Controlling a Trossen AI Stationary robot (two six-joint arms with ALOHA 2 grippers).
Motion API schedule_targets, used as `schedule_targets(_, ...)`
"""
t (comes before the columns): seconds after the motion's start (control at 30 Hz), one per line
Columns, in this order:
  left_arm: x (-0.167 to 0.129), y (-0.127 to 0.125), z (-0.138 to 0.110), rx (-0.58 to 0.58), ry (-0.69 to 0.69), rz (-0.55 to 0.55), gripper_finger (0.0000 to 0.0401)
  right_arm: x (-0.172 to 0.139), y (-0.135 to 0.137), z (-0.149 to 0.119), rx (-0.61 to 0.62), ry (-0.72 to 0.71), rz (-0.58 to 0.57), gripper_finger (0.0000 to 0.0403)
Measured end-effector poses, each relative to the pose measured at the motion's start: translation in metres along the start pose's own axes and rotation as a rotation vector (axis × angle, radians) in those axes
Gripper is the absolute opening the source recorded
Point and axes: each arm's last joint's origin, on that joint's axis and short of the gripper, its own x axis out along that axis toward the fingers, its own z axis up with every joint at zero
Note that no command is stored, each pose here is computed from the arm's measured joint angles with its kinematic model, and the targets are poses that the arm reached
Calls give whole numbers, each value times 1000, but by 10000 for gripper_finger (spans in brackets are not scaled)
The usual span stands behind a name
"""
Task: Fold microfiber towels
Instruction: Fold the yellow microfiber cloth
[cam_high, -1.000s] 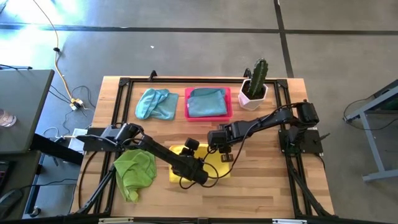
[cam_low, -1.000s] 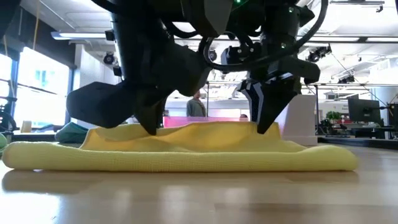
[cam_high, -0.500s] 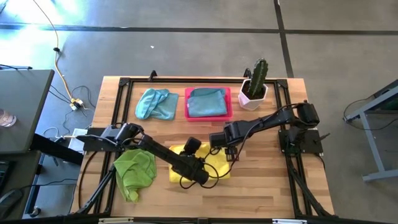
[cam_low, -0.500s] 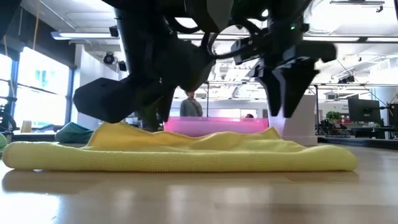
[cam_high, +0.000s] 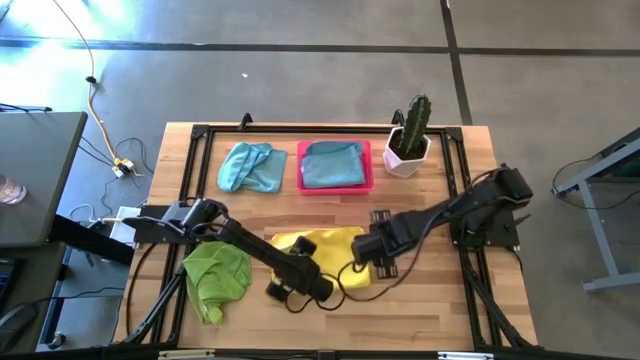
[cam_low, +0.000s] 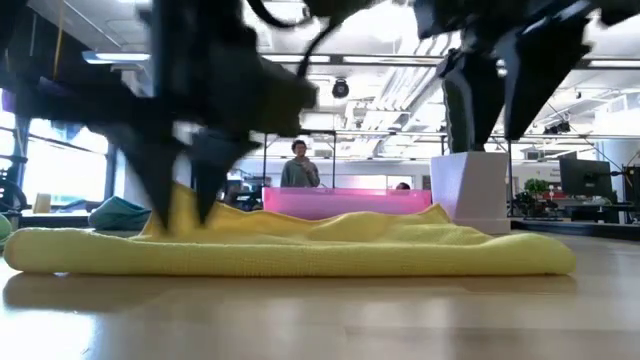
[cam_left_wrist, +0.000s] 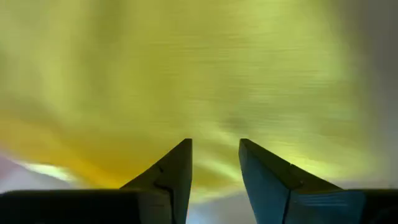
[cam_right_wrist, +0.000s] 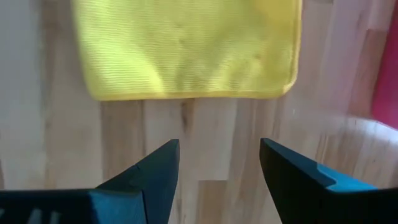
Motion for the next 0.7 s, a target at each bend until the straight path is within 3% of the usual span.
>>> schedule_targets(0.1,-23,-11,-6,-36,-82,-57,113,-4,18,-6,-31,-29,-49,215)
schedule_targets(0.3,-73,-47,-38,-142,-346,25,98,11,46,-27,4,-127,-130,215)
schedule_targets(0.5,-59,-85,-68,-358,-579,148,97,30,54,-40,75,-317,-109,215)
schedule_targets(0.6,-44,-100,-70,-421,-670,150,99,43,59,-35,113,-471,1,215)
schedule_targets(0.7,-38,-108,-63,-438,-758,120,99,47,66,-32,43,-594,102,215)
